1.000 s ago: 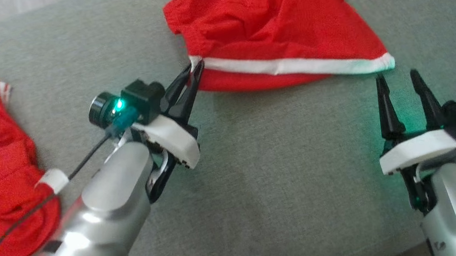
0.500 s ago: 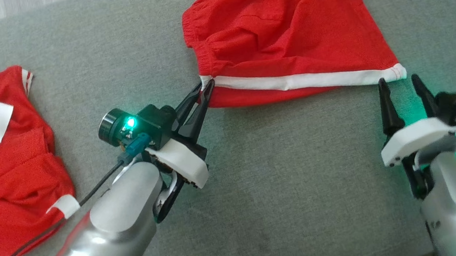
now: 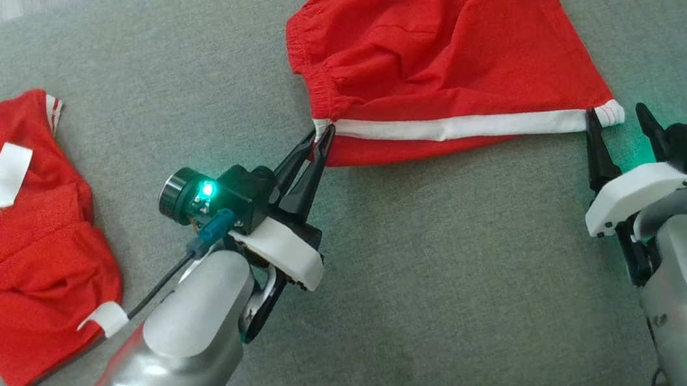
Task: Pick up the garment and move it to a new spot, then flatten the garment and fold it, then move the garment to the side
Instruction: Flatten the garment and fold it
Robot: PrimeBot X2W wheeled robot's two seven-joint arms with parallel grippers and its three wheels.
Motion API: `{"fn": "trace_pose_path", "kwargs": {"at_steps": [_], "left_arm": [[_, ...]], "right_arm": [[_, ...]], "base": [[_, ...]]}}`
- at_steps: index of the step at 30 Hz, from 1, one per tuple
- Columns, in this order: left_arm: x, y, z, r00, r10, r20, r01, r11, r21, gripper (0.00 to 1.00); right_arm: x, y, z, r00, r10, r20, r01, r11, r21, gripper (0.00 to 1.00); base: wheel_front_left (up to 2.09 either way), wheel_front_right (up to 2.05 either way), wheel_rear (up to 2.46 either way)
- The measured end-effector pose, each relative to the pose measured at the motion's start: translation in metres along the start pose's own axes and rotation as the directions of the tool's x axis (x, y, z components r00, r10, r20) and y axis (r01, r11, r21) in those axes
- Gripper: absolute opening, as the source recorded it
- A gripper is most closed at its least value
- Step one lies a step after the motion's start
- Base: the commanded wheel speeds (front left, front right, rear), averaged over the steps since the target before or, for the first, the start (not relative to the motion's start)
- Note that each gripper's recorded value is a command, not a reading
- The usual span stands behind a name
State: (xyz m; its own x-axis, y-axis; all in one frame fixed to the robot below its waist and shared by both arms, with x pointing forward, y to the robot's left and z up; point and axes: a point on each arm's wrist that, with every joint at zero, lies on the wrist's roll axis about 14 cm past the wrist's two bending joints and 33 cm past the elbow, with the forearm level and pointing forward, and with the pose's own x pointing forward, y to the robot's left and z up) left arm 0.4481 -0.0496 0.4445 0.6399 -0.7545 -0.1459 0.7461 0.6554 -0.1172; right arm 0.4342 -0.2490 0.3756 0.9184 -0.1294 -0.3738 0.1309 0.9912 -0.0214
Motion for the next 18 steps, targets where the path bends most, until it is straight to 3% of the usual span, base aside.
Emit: {"fn": "trace_pose_path", "kwargs": {"at_steps": [15,16,17,18], "left_arm": [[0.0018,-0.0022,-0.0004,1.000,-0.002,0.004,0.002,1.000,-0.001,0.00],[0.0019,-0.0022,-0.0006,1.000,-0.003,0.004,0.003,1.000,-0.001,0.00],[0.0019,-0.0021,-0.0008,1.000,-0.003,0.003,0.003,1.000,-0.001,0.00],[0.0018,-0.0021,-0.0010,1.000,-0.002,0.003,0.002,1.000,-0.001,0.00]], "right_arm": [[0.0020,0.0048,-0.0045,1.000,0.019,-0.019,-0.020,0.999,-0.035,0.98],[0.0018,0.0055,-0.0058,0.999,0.022,-0.023,-0.023,0.999,-0.036,0.81],[0.0016,0.0060,-0.0073,0.999,0.023,-0.028,-0.024,0.999,-0.036,0.44],[0.0015,0.0062,-0.0086,0.999,0.024,-0.032,-0.025,0.999,-0.036,0.00]], "base": [[0.00,0.00,0.00],[0.00,0.00,0.00],[0.00,0.00,0.00],[0.00,0.00,0.00]]}}
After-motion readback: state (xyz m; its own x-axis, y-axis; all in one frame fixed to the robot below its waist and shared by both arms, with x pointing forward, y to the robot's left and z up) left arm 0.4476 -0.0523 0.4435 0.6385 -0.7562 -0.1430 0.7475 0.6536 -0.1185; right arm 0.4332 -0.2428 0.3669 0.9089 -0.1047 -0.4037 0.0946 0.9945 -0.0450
